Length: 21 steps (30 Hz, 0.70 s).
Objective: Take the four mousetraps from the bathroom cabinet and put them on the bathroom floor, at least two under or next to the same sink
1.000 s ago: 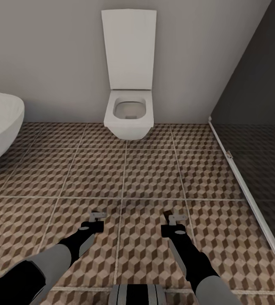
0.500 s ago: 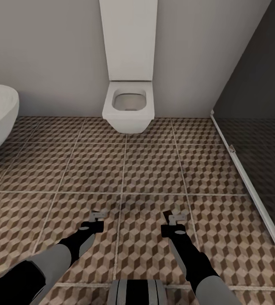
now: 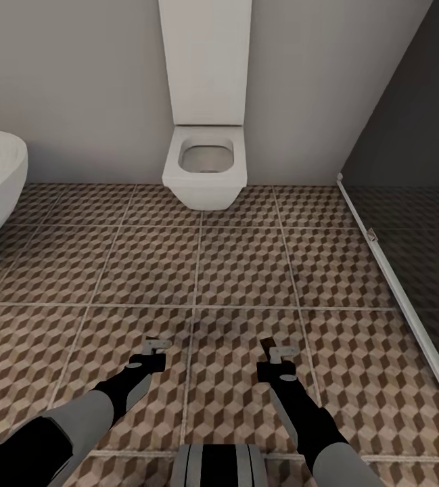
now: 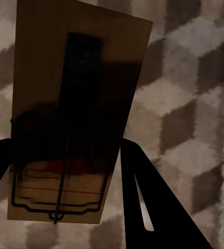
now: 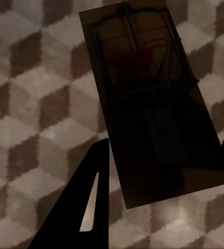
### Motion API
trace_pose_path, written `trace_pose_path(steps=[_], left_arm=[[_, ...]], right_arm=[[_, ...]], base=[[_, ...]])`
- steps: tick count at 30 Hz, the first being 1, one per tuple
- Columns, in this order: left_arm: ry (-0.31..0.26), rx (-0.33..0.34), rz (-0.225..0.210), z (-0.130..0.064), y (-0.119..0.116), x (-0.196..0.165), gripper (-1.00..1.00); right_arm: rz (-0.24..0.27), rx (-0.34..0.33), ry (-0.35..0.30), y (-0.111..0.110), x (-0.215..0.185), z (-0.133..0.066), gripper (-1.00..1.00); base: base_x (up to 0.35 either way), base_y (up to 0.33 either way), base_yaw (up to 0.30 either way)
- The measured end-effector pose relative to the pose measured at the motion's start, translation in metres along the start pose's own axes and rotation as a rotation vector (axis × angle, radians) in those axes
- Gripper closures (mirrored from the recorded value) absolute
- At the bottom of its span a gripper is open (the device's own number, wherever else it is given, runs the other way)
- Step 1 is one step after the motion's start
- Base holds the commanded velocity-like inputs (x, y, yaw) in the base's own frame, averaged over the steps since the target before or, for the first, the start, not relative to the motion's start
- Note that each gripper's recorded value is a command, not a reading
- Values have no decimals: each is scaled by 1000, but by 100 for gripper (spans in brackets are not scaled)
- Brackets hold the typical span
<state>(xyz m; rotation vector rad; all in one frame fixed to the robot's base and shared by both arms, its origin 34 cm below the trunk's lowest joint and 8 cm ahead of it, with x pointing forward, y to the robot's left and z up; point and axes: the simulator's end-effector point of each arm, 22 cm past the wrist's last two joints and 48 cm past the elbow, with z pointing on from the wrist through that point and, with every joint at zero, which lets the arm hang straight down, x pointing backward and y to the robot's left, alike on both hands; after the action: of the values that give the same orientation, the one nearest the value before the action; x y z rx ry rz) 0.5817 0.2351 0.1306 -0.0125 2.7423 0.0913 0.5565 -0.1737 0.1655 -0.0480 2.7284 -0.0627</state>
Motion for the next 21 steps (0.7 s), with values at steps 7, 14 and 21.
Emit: trace_pose_path(steps=[7, 14, 21], left_arm=[[0, 0, 0, 0, 0, 0, 100], [7, 0, 0, 7, 0, 8, 100], [30, 0, 2, 22, -1, 28, 100]], right_arm=[[-11, 2, -6, 1, 2, 1, 100], [-17, 3, -1, 1, 10, 8, 100], [-18, 2, 22, 3, 28, 22, 100]], base=[[0, 0, 0], [0, 0, 0], [0, 0, 0]])
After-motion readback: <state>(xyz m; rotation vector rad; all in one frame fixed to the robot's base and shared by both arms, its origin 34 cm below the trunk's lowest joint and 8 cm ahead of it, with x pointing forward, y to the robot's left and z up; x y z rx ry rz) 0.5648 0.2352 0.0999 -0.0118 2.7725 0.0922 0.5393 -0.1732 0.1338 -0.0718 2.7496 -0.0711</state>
